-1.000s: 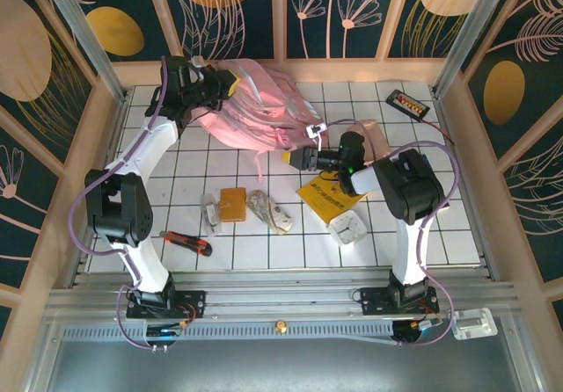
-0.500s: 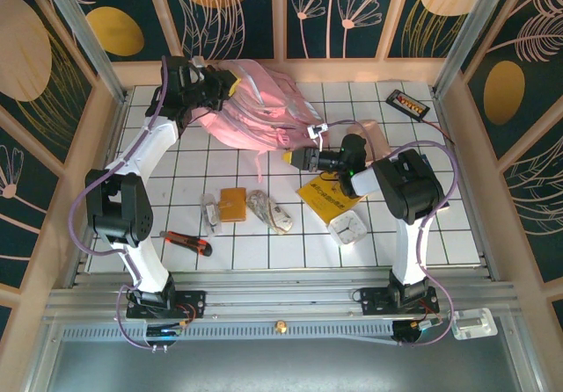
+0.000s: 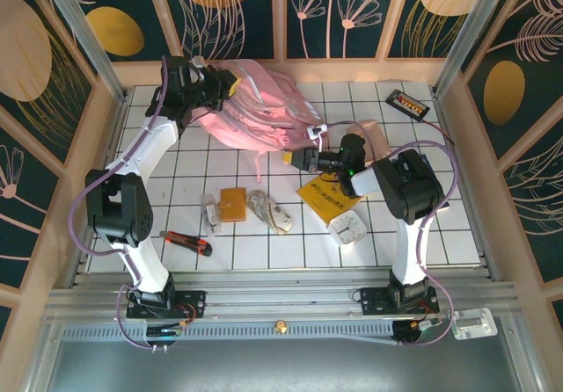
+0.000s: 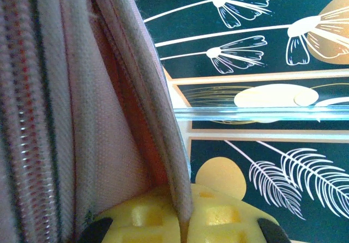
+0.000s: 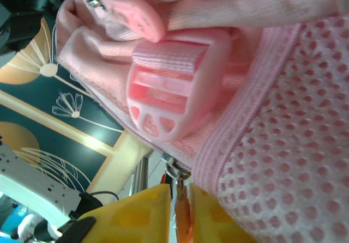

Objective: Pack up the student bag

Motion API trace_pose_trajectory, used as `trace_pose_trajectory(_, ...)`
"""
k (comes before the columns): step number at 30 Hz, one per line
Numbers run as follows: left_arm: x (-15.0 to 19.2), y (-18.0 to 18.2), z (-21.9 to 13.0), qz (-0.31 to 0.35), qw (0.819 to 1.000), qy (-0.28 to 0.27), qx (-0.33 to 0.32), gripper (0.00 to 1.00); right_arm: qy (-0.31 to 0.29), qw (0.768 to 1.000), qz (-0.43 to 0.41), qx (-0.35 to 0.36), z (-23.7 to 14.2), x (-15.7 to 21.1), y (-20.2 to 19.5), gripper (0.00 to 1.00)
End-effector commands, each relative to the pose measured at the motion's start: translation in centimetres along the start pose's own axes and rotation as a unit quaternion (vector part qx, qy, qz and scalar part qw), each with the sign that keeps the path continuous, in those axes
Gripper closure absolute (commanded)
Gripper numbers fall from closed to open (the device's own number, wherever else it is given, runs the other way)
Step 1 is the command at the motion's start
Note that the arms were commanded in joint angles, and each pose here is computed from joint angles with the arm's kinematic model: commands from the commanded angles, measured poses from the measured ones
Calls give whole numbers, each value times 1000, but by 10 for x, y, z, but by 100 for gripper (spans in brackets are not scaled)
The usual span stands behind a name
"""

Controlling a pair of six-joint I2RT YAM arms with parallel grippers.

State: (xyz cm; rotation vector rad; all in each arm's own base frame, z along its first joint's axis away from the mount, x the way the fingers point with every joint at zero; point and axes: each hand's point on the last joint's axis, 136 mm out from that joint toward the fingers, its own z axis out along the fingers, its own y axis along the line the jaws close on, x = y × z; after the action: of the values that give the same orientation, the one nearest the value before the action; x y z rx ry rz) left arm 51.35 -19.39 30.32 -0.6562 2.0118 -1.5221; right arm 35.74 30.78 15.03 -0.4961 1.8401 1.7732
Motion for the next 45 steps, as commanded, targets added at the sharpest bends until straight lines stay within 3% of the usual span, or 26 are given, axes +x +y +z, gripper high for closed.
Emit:
trace_pose_trajectory(1, 5, -70, -12, 15, 996, 15, 92, 100, -2, 1000, 5, 23, -2, 5, -14, 92)
trace_pose_trajectory(3, 5, -70, -12, 17, 996, 14, 91, 100, -4, 999, 12, 34, -6, 6, -19, 100)
trace_pose_trajectory(8, 9, -60, -12, 13, 996, 10, 87, 100, 5, 996, 20, 81, -9, 11, -24, 100)
trace_pose_trajectory(13, 24, -50, 0, 17, 997, 16, 77, 100, 75, 981, 0, 176, 8, 25, -30, 100)
trace_pose_trajectory(19, 46, -35, 16, 18, 997, 27, 66, 100, 76, 974, 13, 215, 13, 10, -12, 100)
trace_pose_trajectory(27, 67, -31, 28, 22, 997, 37, 67, 100, 87, 970, 16, 225, 26, -9, 19, 100)
trace_pose_trajectory(32, 62, -29, 15, 97, 995, 18, 6, 100, 76, 963, 27, 259, 4, -15, 9, 100)
trace_pose_trajectory(35, 65, -26, 9, 99, 995, 16, 0, 100, 69, 961, 35, 264, -6, -21, 11, 100)
trace_pose_trajectory(39, 68, -9, 15, 57, 998, 8, 14, 100, 88, 967, 23, 239, 20, -27, 37, 100)
trace_pose_trajectory(45, 61, -24, 3, 59, 997, -35, 27, 100, 132, 970, 11, 204, 67, -17, 69, 100)
